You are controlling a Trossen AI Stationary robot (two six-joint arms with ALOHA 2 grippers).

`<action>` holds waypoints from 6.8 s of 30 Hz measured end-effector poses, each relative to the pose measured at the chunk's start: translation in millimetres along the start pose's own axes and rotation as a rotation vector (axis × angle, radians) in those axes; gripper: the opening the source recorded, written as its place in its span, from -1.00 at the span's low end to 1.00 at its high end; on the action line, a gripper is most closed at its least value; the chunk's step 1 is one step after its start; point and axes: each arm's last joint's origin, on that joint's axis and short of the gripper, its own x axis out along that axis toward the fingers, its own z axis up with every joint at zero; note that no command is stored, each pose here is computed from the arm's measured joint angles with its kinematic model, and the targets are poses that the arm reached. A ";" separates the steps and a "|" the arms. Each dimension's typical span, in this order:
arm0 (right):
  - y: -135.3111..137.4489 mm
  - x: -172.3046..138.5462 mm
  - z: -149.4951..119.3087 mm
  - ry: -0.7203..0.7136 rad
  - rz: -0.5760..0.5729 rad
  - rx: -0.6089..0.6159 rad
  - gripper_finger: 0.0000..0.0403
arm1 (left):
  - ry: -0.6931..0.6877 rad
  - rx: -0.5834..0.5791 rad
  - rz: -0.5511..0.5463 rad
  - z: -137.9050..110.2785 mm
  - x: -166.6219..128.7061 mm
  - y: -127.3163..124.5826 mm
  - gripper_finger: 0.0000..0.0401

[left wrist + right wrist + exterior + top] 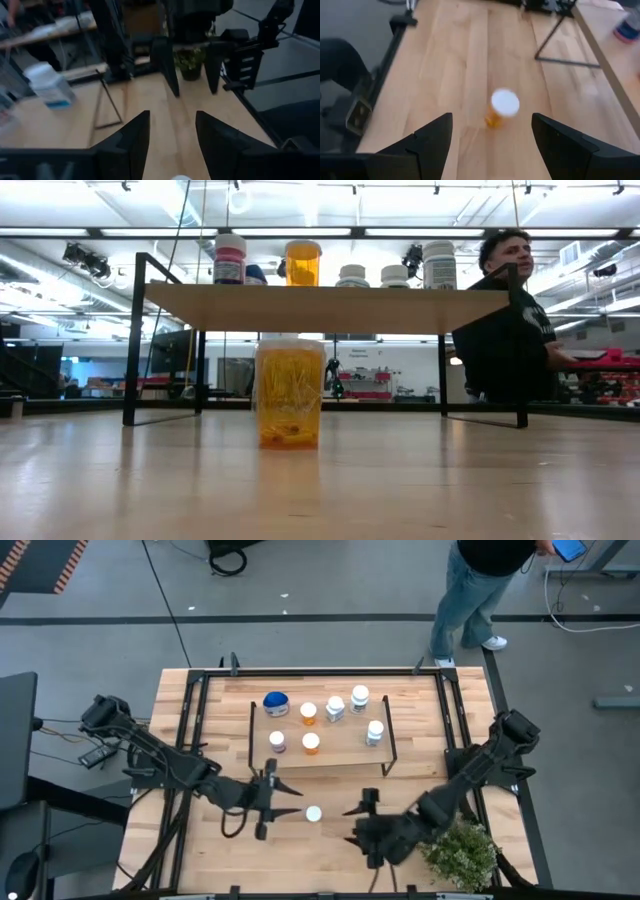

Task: Pick and place medicine bottles onto shelf by color
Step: Put the orange medicine bottle on the shelf

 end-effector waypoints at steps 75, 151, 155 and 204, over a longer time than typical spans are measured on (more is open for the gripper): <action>-34.9 124.3 -5.6 0.013 -0.002 0.126 0.69 | -0.258 -0.033 0.139 -15.6 -20.0 33.8 -0.30; -32.5 155.1 -41.4 0.028 -0.009 0.127 0.69 | -0.251 -0.036 0.137 -16.2 -19.8 33.6 -0.30; -32.6 154.7 -40.7 0.025 -0.008 0.129 0.69 | -0.250 -0.036 0.137 -16.3 -19.8 33.6 -0.27; -34.9 150.3 -30.6 0.158 0.014 0.150 0.69 | -0.251 -0.036 0.137 -16.3 -19.8 33.6 -0.27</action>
